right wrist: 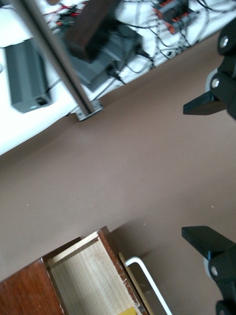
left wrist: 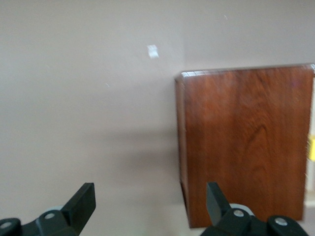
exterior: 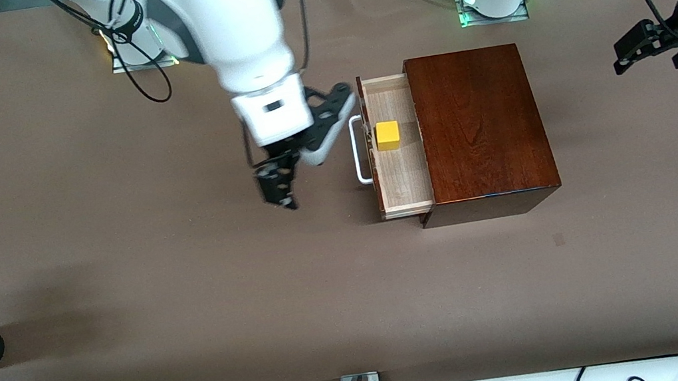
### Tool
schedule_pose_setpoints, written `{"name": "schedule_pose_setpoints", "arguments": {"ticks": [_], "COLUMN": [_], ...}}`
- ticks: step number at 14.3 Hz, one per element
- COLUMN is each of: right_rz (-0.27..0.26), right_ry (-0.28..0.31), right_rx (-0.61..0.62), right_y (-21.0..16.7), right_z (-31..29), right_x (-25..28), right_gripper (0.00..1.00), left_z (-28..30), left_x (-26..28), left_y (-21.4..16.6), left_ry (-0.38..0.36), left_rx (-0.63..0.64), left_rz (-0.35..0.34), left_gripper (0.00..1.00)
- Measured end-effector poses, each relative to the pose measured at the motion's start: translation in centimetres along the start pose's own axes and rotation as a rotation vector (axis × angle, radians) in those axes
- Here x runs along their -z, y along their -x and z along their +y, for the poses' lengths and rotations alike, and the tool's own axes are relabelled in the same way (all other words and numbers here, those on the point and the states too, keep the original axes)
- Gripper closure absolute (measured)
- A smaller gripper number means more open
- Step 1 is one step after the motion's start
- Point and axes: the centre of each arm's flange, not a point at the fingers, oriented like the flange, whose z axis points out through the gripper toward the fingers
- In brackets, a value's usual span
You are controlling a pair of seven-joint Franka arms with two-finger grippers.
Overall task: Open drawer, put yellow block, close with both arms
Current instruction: 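Open the right gripper and withdraw it from the drawer, then reach the left gripper to the drawer front beside the handle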
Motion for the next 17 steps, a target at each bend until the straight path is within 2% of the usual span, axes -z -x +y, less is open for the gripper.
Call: {"name": "schedule_pose_setpoints", "arguments": {"ticks": [2,5,7,9,11,14,15,17], "right_rz": [-0.012,-0.029,-0.052,-0.099,-0.142,-0.219,-0.240,-0.267], "right_ry": [-0.035,-0.071,-0.082,-0.125,-0.134,-0.149,-0.154,-0.160], "right_rx": [-0.107,-0.246,-0.332,-0.431,-0.500,-0.583,-0.606,-0.638], "right_y": [3.0,9.3,13.8,17.9,21.3,25.9,27.1,28.7], "right_z": [4.6,9.6,11.6,13.0,14.9,17.4,18.1,19.1], "right_x": [1.6,5.2,7.9,9.7,11.0,11.8,11.8,11.6], "right_gripper": [0.00,0.00,0.00,0.00,0.00,0.00,0.00,0.00], "left_z": [1.5,6.5,11.9,18.7,25.7,31.7,32.7,35.1], "left_x": [-0.7,-2.3,-4.1,-6.2,-8.0,-10.1,-10.9,-12.6], "left_y": [0.8,1.4,1.4,2.4,3.7,3.0,2.2,0.6], "left_ry": [0.043,0.107,0.108,0.095,0.090,0.115,0.134,0.176], "left_rx": [-0.039,-0.206,-0.320,-0.447,-0.580,-0.699,-0.743,-0.869], "left_rz": [-0.076,-0.167,-0.211,-0.259,-0.292,-0.311,-0.296,-0.219], "left_gripper": [0.00,0.00,0.00,0.00,0.00,0.00,0.00,0.00]}}
